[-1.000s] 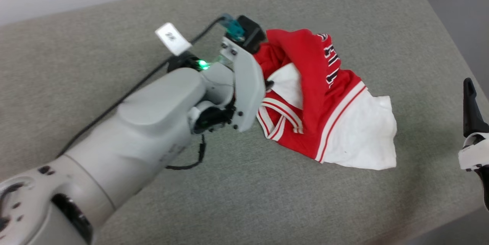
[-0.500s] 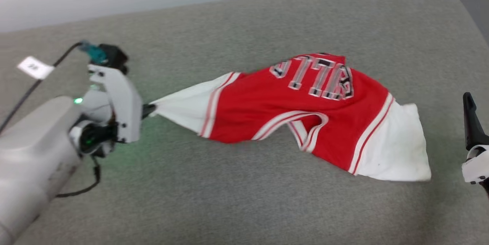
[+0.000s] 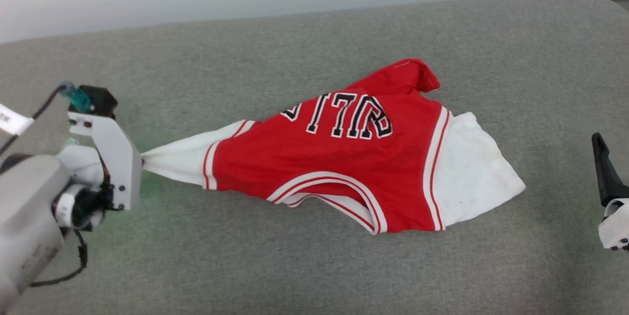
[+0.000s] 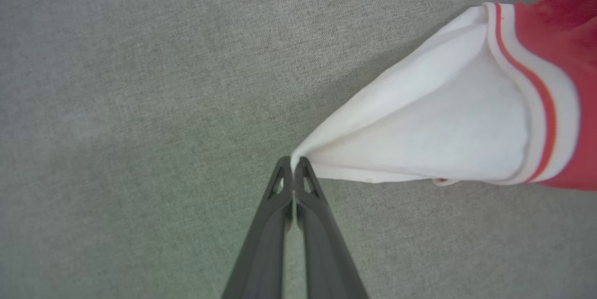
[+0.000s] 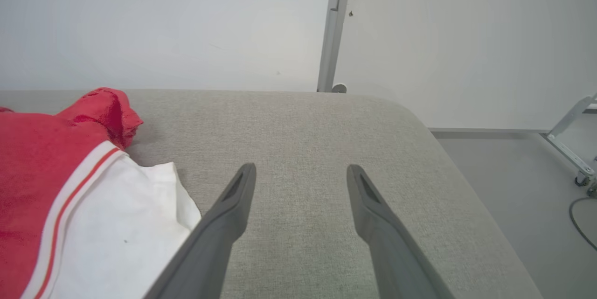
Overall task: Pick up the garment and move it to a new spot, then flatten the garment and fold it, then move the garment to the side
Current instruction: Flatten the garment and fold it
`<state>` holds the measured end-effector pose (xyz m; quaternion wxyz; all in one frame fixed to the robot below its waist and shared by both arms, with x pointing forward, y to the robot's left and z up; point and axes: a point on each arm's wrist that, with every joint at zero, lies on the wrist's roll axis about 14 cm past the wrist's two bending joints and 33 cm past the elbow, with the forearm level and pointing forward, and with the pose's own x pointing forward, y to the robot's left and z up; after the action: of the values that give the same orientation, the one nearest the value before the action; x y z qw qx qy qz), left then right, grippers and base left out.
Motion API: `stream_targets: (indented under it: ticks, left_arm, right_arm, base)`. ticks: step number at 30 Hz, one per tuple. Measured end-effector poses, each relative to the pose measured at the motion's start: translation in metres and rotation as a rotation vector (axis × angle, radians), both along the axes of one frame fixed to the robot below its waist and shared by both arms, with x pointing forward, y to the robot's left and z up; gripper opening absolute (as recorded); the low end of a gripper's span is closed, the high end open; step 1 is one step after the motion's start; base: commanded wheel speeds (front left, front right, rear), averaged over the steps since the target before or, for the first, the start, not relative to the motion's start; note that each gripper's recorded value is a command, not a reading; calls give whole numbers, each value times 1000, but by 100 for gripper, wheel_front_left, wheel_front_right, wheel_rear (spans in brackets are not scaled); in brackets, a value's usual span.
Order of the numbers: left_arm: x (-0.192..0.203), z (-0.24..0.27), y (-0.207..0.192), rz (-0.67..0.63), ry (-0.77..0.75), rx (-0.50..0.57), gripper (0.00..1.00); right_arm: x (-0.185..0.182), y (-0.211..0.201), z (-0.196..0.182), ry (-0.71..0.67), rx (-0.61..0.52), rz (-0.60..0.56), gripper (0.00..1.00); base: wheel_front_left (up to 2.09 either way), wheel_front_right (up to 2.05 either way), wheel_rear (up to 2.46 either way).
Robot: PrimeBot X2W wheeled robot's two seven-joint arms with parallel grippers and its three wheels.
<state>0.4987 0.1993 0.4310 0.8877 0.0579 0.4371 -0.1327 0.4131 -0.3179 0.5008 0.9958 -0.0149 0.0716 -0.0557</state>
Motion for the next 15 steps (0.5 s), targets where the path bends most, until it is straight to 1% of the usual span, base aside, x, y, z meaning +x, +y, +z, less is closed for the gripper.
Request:
stream_targets:
  ticks: [6, 7, 8, 9, 10, 15]
  left_arm:
    - [-14, -1, 8, 29, -23, 2, 0]
    - [-16, 1, 7, 40, -35, -16, 16]
    - [-16, 3, 5, 42, -53, -31, 24]
    - [-15, 7, 6, 59, -86, -46, 81]
    - [-13, 11, 7, 81, -121, -63, 100]
    - [-18, 22, 17, 150, -255, -114, 100]
  right_arm:
    - [7, 16, 3, 8, -21, 65, 100]
    - [8, 21, 4, 13, -29, 85, 100]
    - [10, 27, 5, 12, -36, 107, 100]
    - [12, 34, 6, 15, -43, 132, 100]
    - [14, 40, 7, 17, -51, 154, 100]
    - [20, 69, 9, 44, -106, 273, 100]
  base:
    - [0, 0, 0]
    - [0, 0, 0]
    - [0, 0, 0]
    - [0, 0, 0]
    - [0, 0, 0]
    - [0, 0, 0]
